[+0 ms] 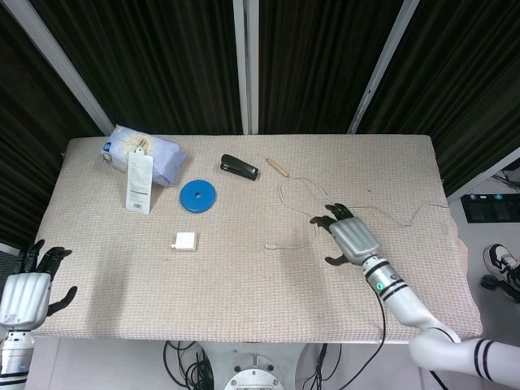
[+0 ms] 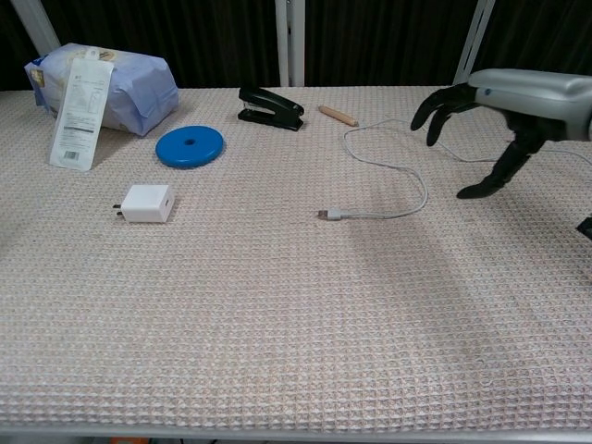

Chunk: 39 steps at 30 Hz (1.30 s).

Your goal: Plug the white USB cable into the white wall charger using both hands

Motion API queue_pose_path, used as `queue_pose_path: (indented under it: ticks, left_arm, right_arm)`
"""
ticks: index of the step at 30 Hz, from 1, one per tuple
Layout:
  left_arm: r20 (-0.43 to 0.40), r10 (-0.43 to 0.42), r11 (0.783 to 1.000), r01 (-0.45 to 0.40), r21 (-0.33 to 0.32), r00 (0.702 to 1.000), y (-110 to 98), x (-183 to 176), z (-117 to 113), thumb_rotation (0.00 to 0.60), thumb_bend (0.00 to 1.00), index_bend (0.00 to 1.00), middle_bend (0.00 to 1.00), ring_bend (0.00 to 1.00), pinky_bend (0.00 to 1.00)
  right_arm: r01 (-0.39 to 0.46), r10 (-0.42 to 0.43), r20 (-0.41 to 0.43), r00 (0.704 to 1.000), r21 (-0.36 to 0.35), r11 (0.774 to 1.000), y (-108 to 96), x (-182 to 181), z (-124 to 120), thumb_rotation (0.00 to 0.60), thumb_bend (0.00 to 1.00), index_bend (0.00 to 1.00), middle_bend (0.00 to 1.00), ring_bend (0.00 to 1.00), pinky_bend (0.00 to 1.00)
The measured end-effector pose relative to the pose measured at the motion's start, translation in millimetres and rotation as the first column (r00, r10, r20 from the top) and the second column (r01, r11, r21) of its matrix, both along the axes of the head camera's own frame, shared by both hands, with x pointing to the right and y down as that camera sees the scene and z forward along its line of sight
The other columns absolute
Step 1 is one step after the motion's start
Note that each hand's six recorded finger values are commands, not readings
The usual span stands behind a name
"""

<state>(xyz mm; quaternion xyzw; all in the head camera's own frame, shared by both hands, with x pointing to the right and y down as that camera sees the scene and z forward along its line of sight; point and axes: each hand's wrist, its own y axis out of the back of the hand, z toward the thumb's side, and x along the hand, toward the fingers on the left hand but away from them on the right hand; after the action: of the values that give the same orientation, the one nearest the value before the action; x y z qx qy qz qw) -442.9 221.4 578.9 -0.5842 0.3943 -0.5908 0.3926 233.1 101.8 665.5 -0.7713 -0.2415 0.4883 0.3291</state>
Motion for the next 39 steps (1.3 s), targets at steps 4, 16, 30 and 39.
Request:
queue_pose_path:
  ticks: [4,16,30,39]
  left_arm:
    - [-0.002,-0.002,1.000,0.002,-0.006,1.000,1,-2,2,0.600,0.22,0.23,0.19,0.02,0.00]
    - [-0.006,-0.009,1.000,0.009,-0.011,1.000,0,-7,5,0.600,0.22,0.23,0.19,0.02,0.00]
    - [-0.003,-0.013,1.000,0.013,-0.013,1.000,-1,-9,6,0.600,0.22,0.23,0.19,0.02,0.00]
    - [-0.004,-0.012,1.000,0.012,-0.018,1.000,-1,-9,8,0.600,0.22,0.23,0.19,0.02,0.00]
  right_arm:
    - [0.048,-0.048,-0.034,0.998,-0.007,0.999,0,-42,20,0.600,0.15,0.33,0.30,0.06,0.07]
    - [0.097,-0.098,-0.028,0.995,-0.055,0.994,10,-106,59,0.600,0.16,0.33,0.34,0.08,0.07]
    - [0.113,-0.108,0.042,0.993,-0.123,0.986,30,-112,65,0.600,0.16,0.31,0.36,0.08,0.07]
    - [0.151,-0.144,0.063,0.988,-0.121,0.981,43,-100,43,0.600,0.16,0.31,0.35,0.08,0.07]
